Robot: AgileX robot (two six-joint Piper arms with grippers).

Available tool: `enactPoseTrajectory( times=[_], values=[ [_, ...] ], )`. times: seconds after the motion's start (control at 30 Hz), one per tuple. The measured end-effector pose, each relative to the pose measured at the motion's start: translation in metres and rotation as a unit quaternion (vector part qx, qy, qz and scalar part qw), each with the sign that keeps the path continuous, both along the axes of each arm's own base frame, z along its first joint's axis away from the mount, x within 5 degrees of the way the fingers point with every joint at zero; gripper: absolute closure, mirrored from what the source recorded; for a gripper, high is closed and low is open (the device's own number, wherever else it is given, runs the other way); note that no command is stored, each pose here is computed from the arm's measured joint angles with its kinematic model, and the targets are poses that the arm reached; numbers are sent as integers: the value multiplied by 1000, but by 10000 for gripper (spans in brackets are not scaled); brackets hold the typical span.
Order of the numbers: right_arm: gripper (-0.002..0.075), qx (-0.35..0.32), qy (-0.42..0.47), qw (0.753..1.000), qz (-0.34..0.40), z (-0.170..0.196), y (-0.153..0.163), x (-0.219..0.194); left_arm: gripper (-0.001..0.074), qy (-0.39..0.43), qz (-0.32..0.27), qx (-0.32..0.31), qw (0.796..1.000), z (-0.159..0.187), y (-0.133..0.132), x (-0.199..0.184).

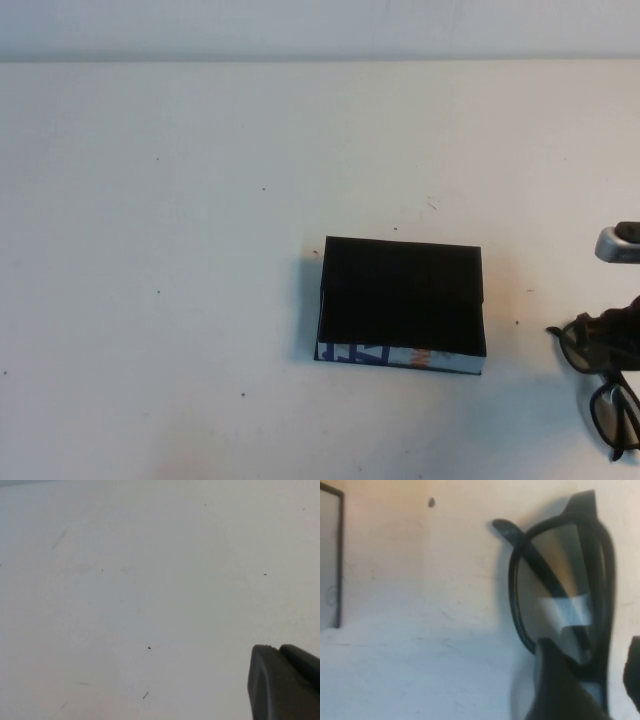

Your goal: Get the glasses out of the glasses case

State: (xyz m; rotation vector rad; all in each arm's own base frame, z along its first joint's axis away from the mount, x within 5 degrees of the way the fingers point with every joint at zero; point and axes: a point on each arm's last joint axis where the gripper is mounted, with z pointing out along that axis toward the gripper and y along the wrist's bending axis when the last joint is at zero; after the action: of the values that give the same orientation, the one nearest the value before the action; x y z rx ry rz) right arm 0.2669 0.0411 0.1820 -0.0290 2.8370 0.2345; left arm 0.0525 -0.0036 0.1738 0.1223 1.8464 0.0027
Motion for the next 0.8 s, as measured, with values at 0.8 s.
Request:
enactPoseTrajectory(
  times=[0.8],
  values=[
    [742,59,-455,888,8,173,-19,-198,739,0,0,0,1000,0,0,0]
  ],
)
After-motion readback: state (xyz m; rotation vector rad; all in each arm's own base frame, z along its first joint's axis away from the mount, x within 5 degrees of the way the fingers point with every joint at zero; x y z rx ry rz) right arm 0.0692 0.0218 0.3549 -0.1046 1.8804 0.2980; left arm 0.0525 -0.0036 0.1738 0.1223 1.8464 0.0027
